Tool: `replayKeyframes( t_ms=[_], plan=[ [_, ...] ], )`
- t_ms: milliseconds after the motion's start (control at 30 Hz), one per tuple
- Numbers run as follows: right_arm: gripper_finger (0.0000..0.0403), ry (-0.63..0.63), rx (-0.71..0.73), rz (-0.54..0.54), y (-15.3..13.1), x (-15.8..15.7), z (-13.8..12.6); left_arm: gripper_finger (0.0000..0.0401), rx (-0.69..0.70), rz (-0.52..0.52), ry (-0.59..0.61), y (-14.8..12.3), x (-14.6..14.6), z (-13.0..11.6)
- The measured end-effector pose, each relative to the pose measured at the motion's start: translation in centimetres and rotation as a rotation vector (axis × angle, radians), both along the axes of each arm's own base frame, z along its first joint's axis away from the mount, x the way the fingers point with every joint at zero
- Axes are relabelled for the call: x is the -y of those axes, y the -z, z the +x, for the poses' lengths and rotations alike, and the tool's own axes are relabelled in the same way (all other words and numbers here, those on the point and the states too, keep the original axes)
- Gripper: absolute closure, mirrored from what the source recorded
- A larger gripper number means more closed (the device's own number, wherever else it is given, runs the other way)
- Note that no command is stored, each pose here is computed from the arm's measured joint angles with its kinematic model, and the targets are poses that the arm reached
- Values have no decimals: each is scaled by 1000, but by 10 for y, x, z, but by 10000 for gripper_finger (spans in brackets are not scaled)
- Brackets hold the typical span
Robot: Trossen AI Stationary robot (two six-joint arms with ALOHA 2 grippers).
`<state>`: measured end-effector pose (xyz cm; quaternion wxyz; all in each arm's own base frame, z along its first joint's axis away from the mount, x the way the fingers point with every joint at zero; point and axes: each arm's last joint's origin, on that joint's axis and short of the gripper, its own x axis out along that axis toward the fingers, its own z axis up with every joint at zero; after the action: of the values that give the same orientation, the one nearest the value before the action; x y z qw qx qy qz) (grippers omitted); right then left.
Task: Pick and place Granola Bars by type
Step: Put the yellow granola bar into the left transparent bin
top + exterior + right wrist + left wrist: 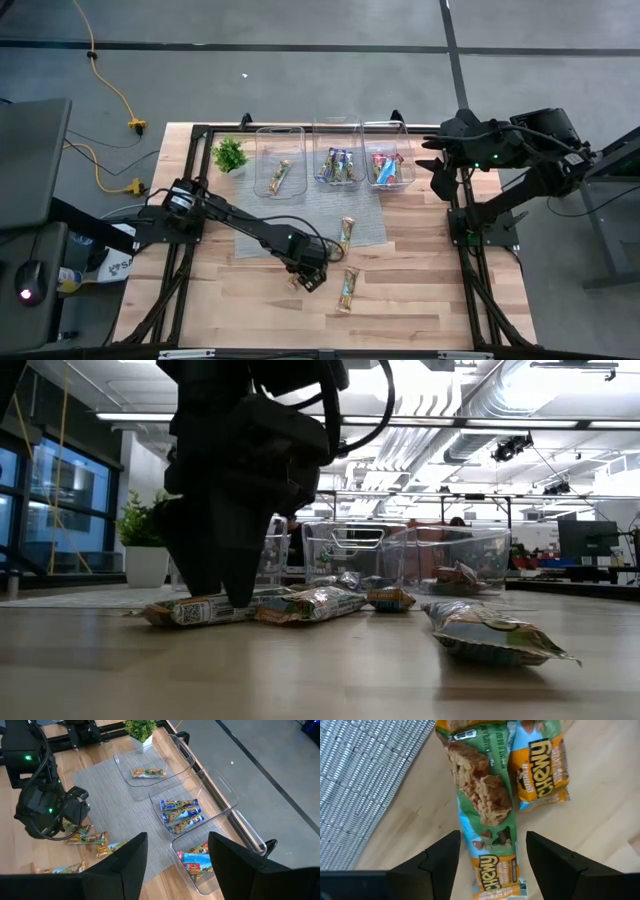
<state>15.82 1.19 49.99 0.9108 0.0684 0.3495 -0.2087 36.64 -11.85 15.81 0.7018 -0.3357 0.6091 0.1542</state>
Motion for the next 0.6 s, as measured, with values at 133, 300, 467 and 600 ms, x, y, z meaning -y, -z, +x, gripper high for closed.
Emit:
replayKeyframes(
  t_ms=[133, 300, 467, 600],
  plan=[
    [210, 0, 0, 0, 0, 0, 0, 193, -2, 7, 0, 0, -1, 0],
    [210, 0, 0, 0, 0, 0, 0, 226, 1, 12, 13, 0, -1, 0],
    [210, 0, 0, 0, 0, 0, 0, 249, 5, 24, 12, 0, -1, 0],
    [210, 0, 0, 0, 0, 0, 0, 262, 4, 29, 28, 4, -1, 2]
  ],
)
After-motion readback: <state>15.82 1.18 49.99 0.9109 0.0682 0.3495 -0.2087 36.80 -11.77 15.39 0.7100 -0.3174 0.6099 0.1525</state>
